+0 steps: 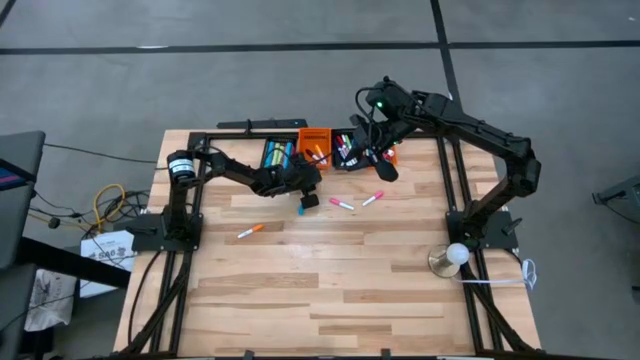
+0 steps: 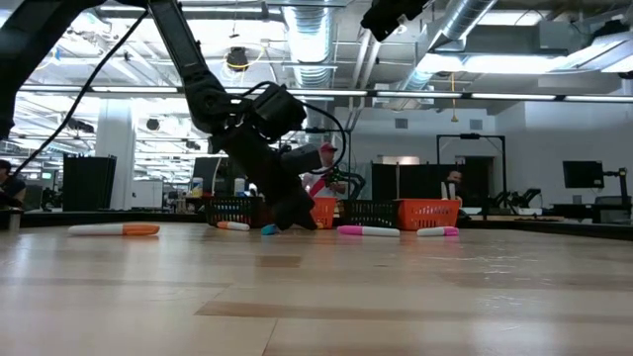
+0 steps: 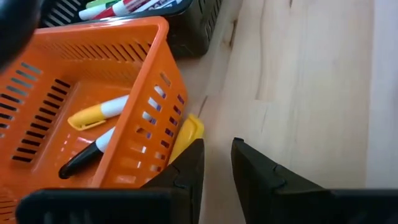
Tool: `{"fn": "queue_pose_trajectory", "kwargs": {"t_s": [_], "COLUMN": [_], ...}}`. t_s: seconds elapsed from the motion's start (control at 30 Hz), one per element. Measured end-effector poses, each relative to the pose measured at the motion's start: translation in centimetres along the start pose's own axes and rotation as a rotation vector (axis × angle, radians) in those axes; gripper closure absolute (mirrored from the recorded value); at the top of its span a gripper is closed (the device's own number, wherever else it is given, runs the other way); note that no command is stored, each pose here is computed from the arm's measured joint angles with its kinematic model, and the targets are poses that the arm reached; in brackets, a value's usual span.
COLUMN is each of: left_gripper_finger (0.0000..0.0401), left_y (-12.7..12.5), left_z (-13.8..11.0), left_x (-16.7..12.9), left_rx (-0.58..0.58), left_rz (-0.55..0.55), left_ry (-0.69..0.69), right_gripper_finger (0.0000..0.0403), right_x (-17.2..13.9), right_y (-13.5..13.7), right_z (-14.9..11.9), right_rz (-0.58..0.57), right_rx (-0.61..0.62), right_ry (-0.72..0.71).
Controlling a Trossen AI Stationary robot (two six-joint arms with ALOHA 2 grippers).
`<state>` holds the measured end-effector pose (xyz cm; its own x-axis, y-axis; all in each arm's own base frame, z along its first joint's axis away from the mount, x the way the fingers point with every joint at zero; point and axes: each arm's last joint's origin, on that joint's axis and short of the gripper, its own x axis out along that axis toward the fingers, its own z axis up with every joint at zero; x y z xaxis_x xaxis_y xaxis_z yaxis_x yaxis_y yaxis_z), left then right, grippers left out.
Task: Pick & Place Markers
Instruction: Put the small yellow highlighter pen into the left orange basket
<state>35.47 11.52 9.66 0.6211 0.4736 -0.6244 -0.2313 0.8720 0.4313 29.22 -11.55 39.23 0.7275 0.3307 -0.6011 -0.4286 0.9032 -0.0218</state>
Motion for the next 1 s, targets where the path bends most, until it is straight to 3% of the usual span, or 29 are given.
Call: {"fn": "queue_pose_trajectory", "kwargs": {"t_s": [0.33,0.47,0.8,1.0], "left_gripper_finger": [0.0322,0.0322,0.0322,0.0322], "left_y": [-0.1,0.2,-1.7,-3.0], "left_z": [0.2,0.0,0.7,1.6], "left_x": [-0.5,-0.4,-0.8,-1.9], "left_rx": [0.026,0.01,0.006,0.066], "left_rz": [0.119,0.12,-0.144,-0.18], "left_ry": [0.041,0.052,-0.039,-0.069], "right_gripper_finger": [0.0294,0.0294,0.0294,0.0294], "right_x": [0.0,0.0,0.0,0.0], "right_y": [0.0,0.0,0.1,0.1], "right_z": [0.0,-0.1,-0.1,-0.1], "right_rz": [0.003,0.004,0.008,0.008], "right_rx": [0.003,0.005,0.01,0.01], "right_ry": [0.004,0.005,0.01,0.011]}}
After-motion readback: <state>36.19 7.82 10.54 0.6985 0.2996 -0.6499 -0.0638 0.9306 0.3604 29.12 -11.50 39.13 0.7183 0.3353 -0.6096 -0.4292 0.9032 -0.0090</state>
